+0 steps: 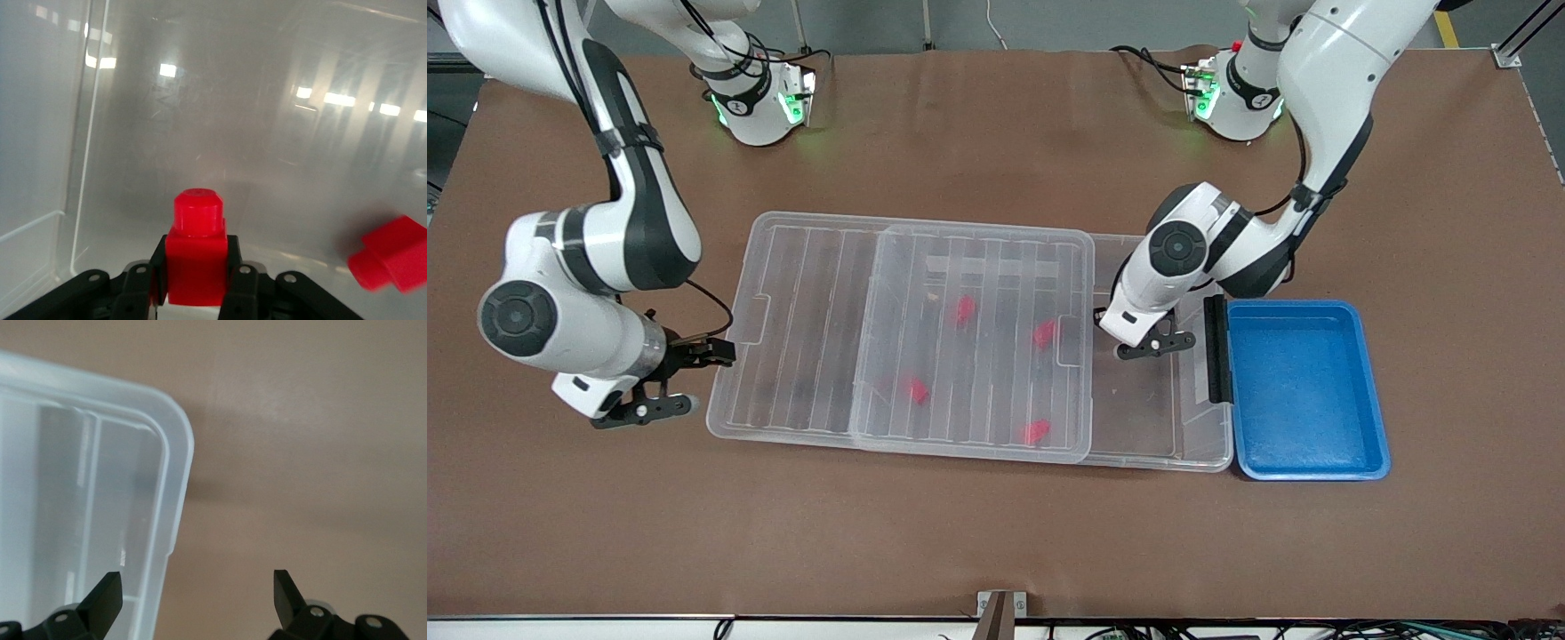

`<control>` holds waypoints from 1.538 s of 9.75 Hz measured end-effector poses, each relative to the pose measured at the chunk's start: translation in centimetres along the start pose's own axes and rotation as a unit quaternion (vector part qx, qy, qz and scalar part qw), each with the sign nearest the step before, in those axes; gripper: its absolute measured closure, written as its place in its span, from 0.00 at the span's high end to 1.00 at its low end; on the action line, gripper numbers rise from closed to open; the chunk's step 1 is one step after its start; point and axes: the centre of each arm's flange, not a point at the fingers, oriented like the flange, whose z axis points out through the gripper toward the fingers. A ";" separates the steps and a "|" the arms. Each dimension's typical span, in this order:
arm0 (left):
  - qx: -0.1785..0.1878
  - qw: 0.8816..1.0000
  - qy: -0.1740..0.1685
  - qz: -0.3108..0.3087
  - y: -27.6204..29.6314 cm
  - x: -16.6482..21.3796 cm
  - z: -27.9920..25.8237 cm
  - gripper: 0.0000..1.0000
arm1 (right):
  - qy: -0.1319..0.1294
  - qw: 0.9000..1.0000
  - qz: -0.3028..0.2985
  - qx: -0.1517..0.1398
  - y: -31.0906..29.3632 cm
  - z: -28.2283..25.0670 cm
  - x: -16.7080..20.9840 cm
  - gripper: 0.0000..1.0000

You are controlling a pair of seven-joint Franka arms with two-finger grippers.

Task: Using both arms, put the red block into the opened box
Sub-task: 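Release the lid with the right gripper while the left gripper carries the block, then lower the red block into the box opening and open the left gripper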

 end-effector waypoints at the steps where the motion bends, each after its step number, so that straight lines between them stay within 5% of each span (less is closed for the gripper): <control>1: 0.005 1.000 0.006 0.000 0.1 -0.1 1.6 0.35 | 0.017 0.999 0.050 0.000 0.0 -5.0 -0.7 1.00; 4: 0.016 0.999 0.029 0.015 0.4 -0.2 3.2 0.37 | 0.057 0.990 0.128 0.005 3.8 -18.4 -7.9 1.00; 6: 0.019 0.999 0.028 0.006 -0.4 0.4 3.6 0.62 | 0.048 0.984 0.167 0.026 8.9 -21.6 -12.1 1.00; 9: 0.012 0.999 0.052 -0.005 -0.6 1.9 0.9 1.00 | 0.037 0.989 0.140 0.035 14.9 -22.1 -14.6 1.00; 15: 0.000 0.999 0.037 -0.031 -2.4 2.4 -6.5 1.00 | 0.035 0.990 0.129 0.036 15.0 -22.0 -14.7 1.00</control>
